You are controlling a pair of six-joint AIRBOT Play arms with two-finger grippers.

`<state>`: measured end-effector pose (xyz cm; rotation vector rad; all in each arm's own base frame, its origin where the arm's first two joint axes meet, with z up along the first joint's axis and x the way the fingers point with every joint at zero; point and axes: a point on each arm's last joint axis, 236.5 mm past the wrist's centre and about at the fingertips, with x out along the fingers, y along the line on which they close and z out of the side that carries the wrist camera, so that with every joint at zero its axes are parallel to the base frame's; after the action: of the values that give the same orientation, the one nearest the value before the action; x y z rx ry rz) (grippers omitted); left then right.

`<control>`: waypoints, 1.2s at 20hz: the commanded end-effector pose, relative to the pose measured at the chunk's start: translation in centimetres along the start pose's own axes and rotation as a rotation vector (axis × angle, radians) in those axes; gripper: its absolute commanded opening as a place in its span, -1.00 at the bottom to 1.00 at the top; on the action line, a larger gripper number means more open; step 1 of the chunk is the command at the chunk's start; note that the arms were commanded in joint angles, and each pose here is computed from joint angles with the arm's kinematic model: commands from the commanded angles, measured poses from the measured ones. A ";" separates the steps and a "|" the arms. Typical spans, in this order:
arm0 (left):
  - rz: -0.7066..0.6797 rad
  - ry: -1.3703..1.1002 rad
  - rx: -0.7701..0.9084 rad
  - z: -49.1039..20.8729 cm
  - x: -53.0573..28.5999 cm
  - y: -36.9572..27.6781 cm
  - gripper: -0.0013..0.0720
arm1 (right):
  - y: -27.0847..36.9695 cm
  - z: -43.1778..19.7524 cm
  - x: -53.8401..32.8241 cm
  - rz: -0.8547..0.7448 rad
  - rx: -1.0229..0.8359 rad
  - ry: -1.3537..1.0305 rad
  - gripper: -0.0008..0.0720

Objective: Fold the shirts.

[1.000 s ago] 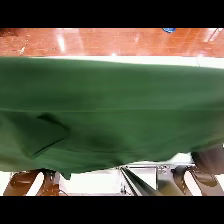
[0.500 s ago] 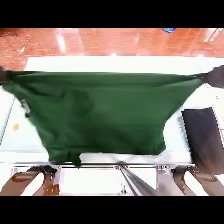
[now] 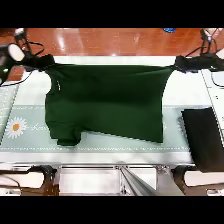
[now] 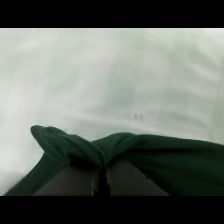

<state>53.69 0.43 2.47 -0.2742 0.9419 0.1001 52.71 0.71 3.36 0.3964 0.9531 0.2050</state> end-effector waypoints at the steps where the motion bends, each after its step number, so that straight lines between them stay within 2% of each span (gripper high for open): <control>1: -0.068 0.019 -0.115 1.3 6.7 -1.7 -0.91 | -2.1 2.3 5.3 0.011 0.042 -0.010 -0.92; 5: -0.138 0.074 -0.175 1.6 9.0 -3.7 -0.91 | -3.1 2.4 7.6 0.016 0.067 0.013 -0.92; 8: -0.169 0.132 -0.104 0.7 8.9 -4.2 -0.91 | -3.0 0.9 7.5 0.031 0.071 0.076 -0.92; 13: -0.158 0.339 0.011 -2.0 5.4 -1.4 -0.91 | -3.3 -4.7 4.3 0.095 0.102 0.336 -0.92; 17: -0.146 0.507 0.041 -5.0 3.7 1.7 -0.91 | -3.0 -9.6 2.5 0.122 0.085 0.545 -0.92; 24: -0.146 0.691 0.042 -9.7 4.9 2.3 -0.91 | -2.7 -13.7 5.6 0.088 0.087 0.600 -0.92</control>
<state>49.93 0.41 -6.17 -0.3507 1.5256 -0.1338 45.29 2.61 -7.53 0.4750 1.5169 0.3828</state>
